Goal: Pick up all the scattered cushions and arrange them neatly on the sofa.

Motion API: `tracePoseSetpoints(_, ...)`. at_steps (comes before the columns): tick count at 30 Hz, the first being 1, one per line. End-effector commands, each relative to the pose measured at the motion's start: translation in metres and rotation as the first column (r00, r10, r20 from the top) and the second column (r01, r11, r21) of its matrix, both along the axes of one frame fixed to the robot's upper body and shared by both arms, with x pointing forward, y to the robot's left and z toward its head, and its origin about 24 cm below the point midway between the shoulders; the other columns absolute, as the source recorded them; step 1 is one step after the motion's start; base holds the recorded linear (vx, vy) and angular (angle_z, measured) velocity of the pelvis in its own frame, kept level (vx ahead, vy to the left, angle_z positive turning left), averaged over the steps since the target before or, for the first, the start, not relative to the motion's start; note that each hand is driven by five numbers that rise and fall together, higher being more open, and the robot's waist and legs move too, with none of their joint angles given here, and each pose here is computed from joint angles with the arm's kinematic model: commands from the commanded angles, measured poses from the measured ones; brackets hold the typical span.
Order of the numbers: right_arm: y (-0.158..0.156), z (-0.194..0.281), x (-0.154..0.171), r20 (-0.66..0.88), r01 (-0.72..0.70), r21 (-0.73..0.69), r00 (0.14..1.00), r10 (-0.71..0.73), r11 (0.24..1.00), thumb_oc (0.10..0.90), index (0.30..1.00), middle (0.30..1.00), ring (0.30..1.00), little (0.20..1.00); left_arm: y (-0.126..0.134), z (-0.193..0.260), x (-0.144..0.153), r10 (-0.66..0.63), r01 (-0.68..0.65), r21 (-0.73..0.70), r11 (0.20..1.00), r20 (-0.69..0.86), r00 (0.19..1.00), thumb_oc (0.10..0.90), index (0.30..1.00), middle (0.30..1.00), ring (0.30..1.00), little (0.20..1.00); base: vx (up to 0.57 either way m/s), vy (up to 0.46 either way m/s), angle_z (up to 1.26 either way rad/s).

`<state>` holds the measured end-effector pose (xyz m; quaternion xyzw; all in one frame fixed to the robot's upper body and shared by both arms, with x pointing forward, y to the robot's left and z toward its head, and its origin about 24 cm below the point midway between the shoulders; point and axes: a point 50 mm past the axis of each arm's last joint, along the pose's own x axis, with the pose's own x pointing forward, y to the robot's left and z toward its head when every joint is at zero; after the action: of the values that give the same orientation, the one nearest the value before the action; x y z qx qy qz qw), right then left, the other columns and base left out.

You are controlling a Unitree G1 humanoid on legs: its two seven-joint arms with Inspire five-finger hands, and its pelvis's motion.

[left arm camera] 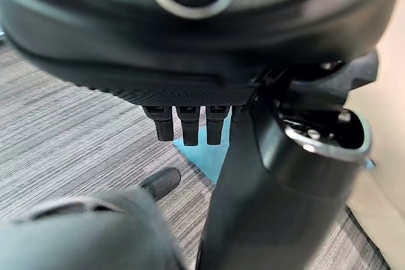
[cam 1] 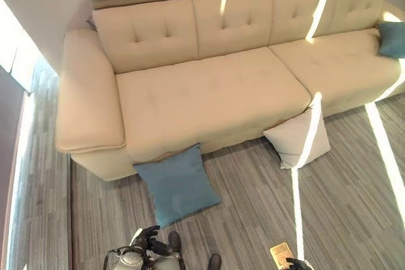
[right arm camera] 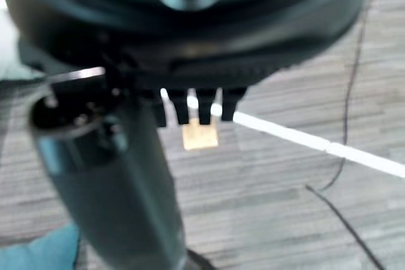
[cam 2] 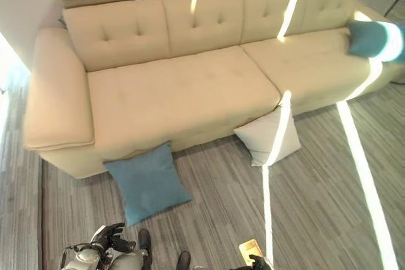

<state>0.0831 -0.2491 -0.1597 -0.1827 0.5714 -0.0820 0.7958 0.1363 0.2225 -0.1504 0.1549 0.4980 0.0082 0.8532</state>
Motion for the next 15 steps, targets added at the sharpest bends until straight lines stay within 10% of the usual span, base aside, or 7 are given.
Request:
tracePoseSetpoints(1,-0.015,0.007,0.007,0.041,-0.027,-0.051,0.999,0.029,0.998,0.800,0.900,0.900,0.900,0.900,0.011,0.000,-0.008,-0.029,0.030,0.032,0.999,-0.021,0.999,0.800,0.900,0.900,0.900,0.900,0.14,0.148,0.09)
tracePoseSetpoints(15,-0.012,0.011,0.028,0.088,-0.067,-0.054,0.994,0.072,0.996,0.800,0.900,0.900,0.900,0.900,0.030,0.005,-0.007,0.026,-0.025,0.073,0.997,-0.008,1.000,0.800,0.900,0.900,0.900,0.900,0.11,0.027,0.37)
